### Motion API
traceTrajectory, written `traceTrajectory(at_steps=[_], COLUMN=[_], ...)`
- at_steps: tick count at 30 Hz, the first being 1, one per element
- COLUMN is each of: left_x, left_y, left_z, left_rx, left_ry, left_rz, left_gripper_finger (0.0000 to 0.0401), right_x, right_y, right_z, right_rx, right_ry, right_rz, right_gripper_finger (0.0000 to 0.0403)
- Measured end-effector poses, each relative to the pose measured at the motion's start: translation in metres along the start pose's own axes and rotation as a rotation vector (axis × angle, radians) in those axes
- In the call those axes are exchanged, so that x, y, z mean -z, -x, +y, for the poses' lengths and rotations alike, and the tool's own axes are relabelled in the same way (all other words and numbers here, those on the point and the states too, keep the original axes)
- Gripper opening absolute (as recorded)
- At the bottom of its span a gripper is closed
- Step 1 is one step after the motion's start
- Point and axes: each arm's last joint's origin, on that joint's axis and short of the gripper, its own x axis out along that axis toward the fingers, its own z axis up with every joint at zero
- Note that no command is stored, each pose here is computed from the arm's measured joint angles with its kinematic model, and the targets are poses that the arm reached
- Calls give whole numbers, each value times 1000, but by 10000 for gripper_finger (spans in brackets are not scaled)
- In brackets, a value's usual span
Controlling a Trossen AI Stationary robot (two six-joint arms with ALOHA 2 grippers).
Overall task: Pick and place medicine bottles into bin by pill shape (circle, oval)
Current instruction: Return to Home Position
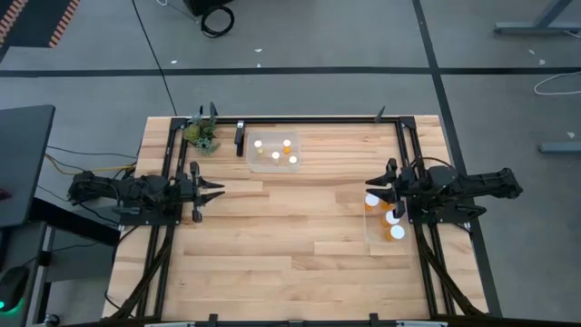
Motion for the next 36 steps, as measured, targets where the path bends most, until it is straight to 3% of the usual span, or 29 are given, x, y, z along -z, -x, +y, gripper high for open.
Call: traceTrajectory(at_steps=[11, 21, 29, 36], left_x=[0, 0, 0, 0], left_y=[0, 0, 0, 0], left_z=[0, 0, 0, 0], left_rx=[0, 0, 0, 0], left_ry=[0, -1, 0, 0], left_rz=[1, 1, 1, 1], left_gripper_finger=[91, 85, 90, 80], right_x=[18, 16, 20, 29], right_y=[-5, -6, -7, -11], right_z=[-2, -1, -2, 1], right_rx=[8, -42, -26, -111], right_ry=[-39, -69, -35, 87], right_rz=[-1, -72, -27, 80], right_gripper_finger=[129, 129, 129, 129])
